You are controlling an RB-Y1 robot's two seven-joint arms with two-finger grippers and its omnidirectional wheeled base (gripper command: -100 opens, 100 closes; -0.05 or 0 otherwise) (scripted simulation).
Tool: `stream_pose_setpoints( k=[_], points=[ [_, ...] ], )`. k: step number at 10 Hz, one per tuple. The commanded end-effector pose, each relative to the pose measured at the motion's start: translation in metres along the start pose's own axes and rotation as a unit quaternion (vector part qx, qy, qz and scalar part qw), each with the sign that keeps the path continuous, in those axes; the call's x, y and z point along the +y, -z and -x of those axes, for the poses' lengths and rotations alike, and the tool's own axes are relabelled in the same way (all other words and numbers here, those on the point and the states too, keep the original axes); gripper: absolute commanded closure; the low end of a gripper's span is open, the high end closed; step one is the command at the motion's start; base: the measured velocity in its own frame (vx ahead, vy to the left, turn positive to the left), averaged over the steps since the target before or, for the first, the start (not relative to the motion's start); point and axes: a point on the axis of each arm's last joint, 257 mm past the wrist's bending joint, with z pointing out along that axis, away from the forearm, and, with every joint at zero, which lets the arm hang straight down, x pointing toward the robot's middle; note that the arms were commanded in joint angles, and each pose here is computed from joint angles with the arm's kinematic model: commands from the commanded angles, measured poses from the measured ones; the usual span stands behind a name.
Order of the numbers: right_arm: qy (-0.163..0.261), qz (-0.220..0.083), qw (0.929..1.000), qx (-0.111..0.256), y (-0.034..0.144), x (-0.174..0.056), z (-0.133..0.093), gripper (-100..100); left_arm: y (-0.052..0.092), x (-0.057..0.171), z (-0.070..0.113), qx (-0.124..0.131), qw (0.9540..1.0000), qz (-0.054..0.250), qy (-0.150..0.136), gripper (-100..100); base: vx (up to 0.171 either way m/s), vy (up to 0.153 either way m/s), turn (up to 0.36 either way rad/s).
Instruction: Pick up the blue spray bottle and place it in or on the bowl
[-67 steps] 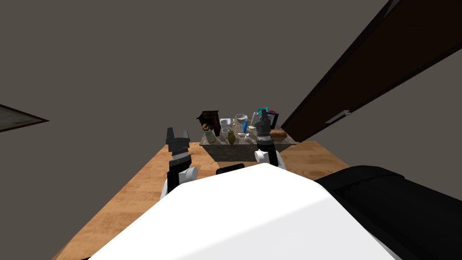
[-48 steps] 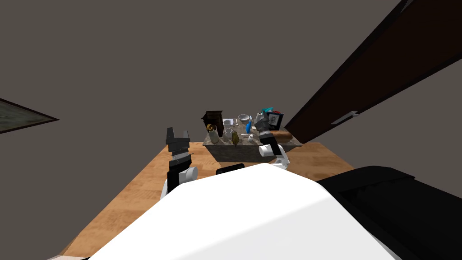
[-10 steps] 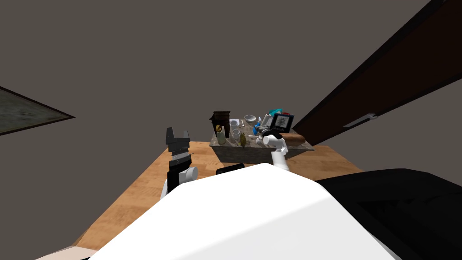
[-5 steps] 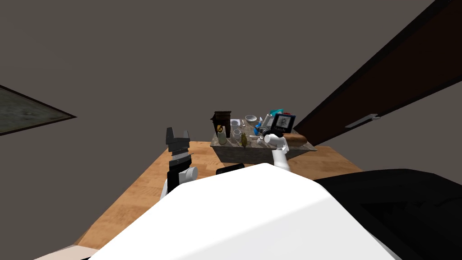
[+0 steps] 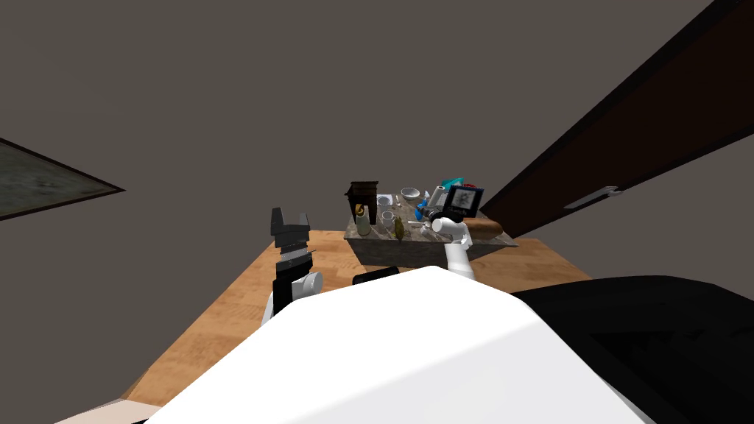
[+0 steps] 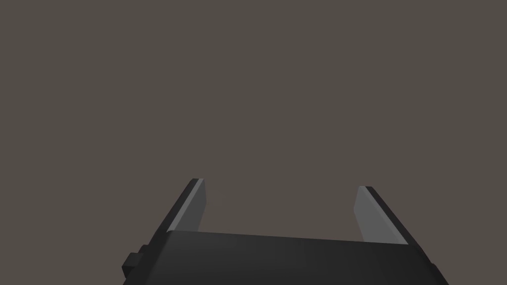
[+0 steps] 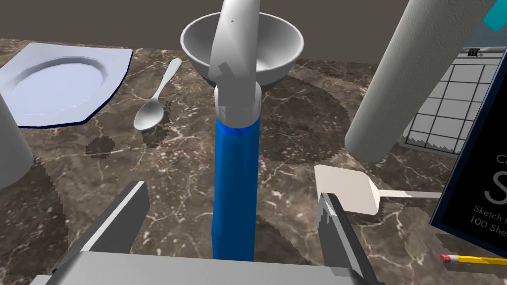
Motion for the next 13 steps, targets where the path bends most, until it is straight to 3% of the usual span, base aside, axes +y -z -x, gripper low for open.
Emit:
stream_pose_setpoints(
  k=[1,5,6,7,8,9,13],
  points=[
    [0.000,0.000,1.0000,0.000,0.000,0.000,0.000,100,0.000,0.000,0.000,0.000,1.0000,0.000,0.000,0,0.000,0.000,0.000],
    [0.000,0.000,1.0000,0.000,0.000,0.000,0.000,100,0.000,0.000,0.000,0.000,1.0000,0.000,0.000,0,0.000,0.000,0.000],
    [0.000,0.000,1.0000,0.000,0.000,0.000,0.000,0,0.000,0.000,0.000,0.000,1.0000,0.000,0.000,0,0.000,0.000,0.000],
    [0.000,0.000,1.0000,0.000,0.000,0.000,0.000,100,0.000,0.000,0.000,0.000,1.0000,0.000,0.000,0,0.000,0.000,0.000],
    [0.000,0.000,1.0000,0.000,0.000,0.000,0.000,0,0.000,0.000,0.000,0.000,1.0000,0.000,0.000,0,0.000,0.000,0.000],
    [0.008,0.019,0.9998,0.003,-0.004,0.019,-0.011,100,0.000,0.000,0.000,0.000,1.0000,0.000,0.000,0,-0.056,-0.006,0.240],
    [0.024,0.056,0.9980,0.015,-0.011,0.053,-0.042,100,0.000,0.000,0.000,0.000,1.0000,0.000,0.000,0,-0.081,-0.020,0.197]
  ],
)
